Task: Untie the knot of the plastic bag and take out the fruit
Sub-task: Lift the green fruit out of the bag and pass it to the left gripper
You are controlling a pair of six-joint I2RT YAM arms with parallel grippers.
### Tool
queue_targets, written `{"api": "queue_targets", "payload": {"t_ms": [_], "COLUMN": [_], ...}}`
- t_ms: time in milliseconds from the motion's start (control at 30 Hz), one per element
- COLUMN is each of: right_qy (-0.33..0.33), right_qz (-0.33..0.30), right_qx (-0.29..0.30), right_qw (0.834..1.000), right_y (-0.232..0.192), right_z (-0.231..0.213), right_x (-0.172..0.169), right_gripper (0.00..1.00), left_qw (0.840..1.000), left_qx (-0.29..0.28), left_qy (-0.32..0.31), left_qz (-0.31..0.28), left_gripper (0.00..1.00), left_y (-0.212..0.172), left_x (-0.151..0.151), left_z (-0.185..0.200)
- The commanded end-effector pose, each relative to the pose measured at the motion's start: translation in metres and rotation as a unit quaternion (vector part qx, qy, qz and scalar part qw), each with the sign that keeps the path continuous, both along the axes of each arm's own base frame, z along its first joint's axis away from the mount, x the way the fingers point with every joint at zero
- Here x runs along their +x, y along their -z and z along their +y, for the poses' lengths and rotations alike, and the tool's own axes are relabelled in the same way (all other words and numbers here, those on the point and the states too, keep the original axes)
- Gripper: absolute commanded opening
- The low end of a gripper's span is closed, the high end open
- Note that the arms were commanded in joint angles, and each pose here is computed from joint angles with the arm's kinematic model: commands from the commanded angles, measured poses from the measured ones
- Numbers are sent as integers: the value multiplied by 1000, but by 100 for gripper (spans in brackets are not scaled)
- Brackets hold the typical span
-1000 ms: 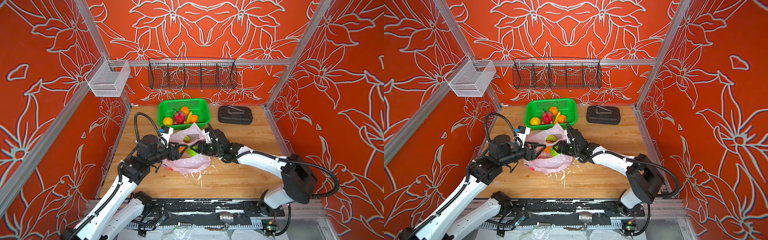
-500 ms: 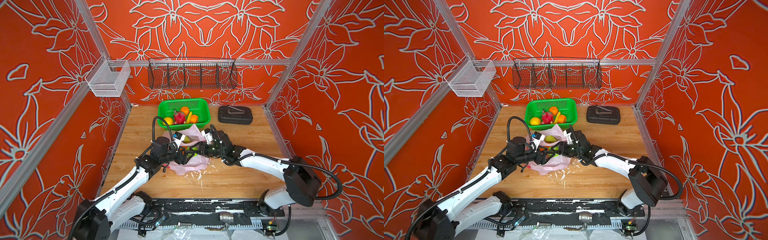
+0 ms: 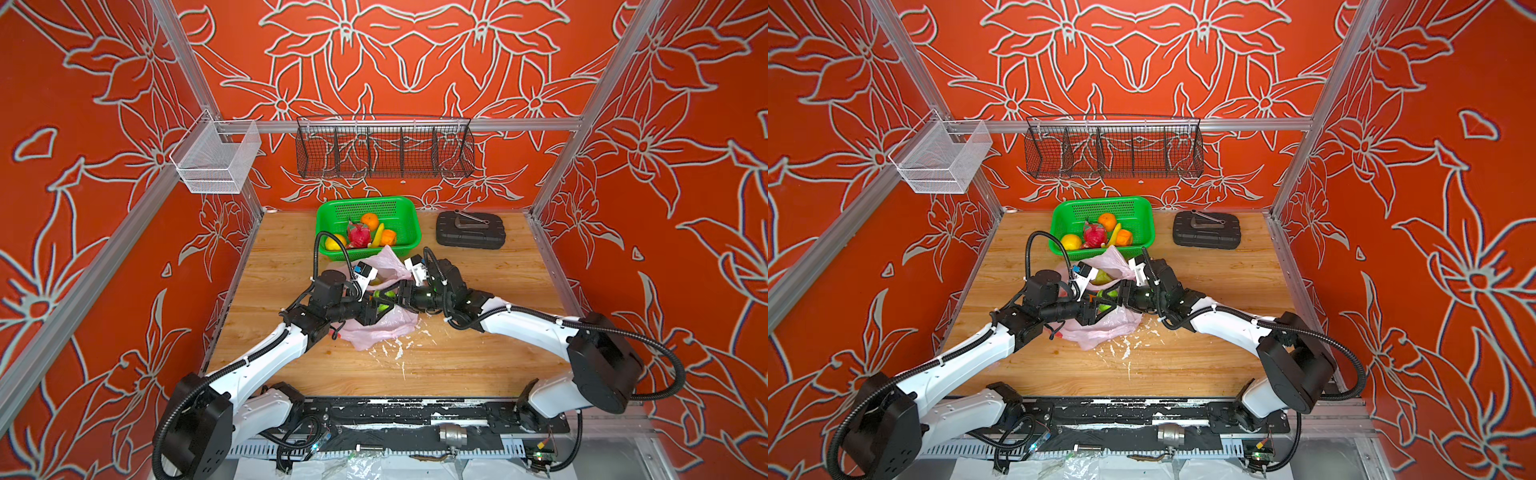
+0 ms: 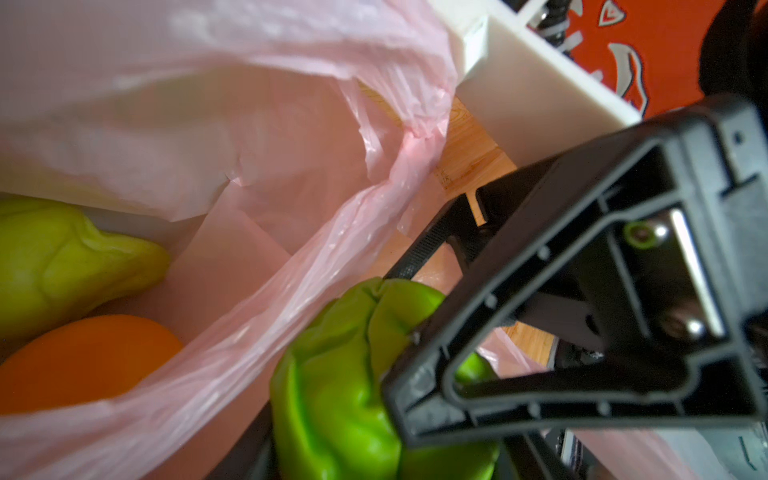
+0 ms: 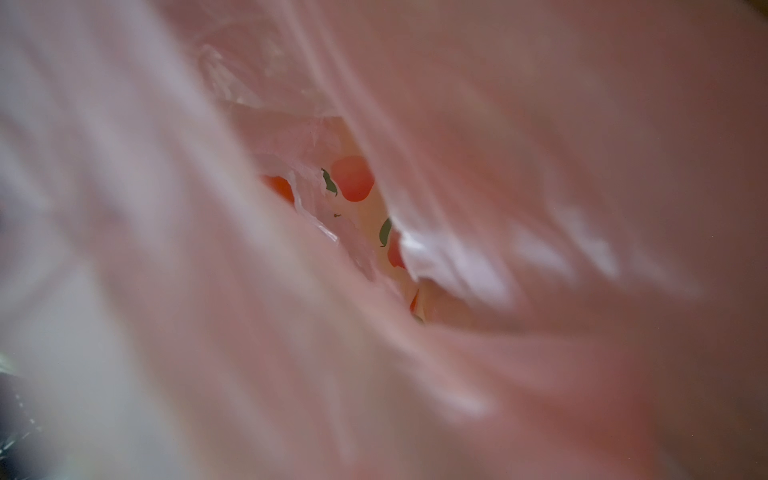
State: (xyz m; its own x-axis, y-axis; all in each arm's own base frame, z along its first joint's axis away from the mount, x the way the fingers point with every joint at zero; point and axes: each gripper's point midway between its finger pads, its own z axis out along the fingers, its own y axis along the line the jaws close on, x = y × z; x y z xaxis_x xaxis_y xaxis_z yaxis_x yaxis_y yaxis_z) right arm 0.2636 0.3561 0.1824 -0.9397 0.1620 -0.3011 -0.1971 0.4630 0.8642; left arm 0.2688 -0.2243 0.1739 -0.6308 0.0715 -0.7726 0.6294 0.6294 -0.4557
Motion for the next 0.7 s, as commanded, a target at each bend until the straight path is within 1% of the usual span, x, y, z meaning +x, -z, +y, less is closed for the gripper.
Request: {"api": "queue_targets", "payload": {"t_ms": [0,33,100,200,300,333,400,533,600,667], "right_qy": [3,20,58,104,136,139,129,104,101,81], "right_qz": [2,10,27,45,57,60,58,64,59,19], "right_qx": [-12,-36,-78,-103,-137,-154,-185,-216,-226,-206], "right_qw": [1000,999,995,988,979,976,973,969,967,975], "right_y": [-2,7,24,43,61,67,74,87,86,67], "right_z": [-7,-16,-37,-71,-102,-110,-118,-124,-128,-122], "right_x": [-8,-7,-4,-2,-4,-7,-12,-23,-25,-25], "right_gripper": [80,84,89,91,92,92,90,83,82,81], "left_qw": [1000,999,999,999,1000,1000,999,992,990,991], "left_qx": [8,13,19,19,19,19,11,36,43,42], "left_qy": [-24,-30,-34,-20,-8,-11,-33,-111,-121,-121], "left_qz": [-7,-4,7,19,13,10,-13,-42,-51,-47], "left_gripper": [52,51,50,49,49,49,48,47,47,46], "left_y": [-9,-8,-6,-7,-14,-17,-33,-44,-48,-49], "left_x": [8,8,4,-8,-21,-23,-23,-6,0,5], "left_z": [4,6,9,7,4,5,12,34,36,33]}}
